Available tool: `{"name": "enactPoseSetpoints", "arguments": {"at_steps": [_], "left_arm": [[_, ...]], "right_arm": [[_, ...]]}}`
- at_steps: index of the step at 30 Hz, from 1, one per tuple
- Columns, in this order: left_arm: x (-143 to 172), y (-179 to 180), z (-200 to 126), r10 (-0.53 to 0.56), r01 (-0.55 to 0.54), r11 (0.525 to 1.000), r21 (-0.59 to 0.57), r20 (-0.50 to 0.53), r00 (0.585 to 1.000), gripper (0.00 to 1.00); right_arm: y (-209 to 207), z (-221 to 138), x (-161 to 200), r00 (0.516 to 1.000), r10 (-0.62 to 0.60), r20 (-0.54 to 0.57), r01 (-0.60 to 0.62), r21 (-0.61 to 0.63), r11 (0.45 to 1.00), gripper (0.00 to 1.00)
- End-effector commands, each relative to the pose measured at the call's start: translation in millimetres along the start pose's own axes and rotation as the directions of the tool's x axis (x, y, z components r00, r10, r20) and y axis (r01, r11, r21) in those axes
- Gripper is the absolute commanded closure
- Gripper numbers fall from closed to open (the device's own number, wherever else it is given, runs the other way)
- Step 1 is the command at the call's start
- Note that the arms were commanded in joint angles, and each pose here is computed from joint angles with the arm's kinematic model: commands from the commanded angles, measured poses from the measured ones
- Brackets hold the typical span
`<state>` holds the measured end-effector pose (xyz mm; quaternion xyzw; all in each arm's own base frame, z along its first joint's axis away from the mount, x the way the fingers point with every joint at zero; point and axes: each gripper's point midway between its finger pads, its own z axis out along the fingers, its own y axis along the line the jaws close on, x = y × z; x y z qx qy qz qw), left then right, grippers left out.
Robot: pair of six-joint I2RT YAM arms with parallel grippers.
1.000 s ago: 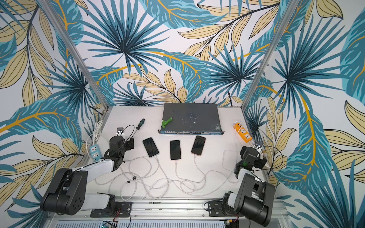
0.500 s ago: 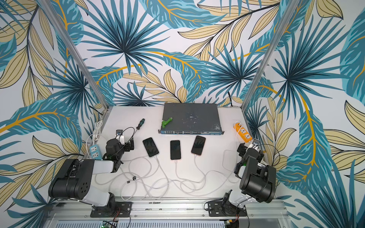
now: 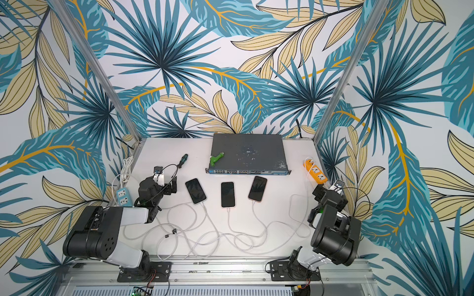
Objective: Plug the charging cable into the phone
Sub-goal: Reset both arms
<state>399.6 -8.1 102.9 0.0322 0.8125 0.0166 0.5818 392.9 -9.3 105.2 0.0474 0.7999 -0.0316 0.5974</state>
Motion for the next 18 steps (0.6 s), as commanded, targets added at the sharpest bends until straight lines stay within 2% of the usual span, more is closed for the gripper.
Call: {"name": "enactPoseSetpoints", "arguments": {"at_steps": [1, 18], "left_arm": [[-11.3, 0.0, 1.3, 0.004, -0.004, 1.000, 0.002, 0.028, 1.000, 0.00], [-11.4, -1.3, 1.4, 0.007, -0.007, 1.000, 0.003, 0.027, 1.000, 0.00]], "right_arm": [[-3.0, 0.4, -5.3, 1.000, 0.018, 0.010, -0.018, 0.015, 1.000, 0.00], [-3.0, 0.3, -5.0, 1.000, 0.018, 0.009, -0.018, 0.014, 1.000, 0.00]]}}
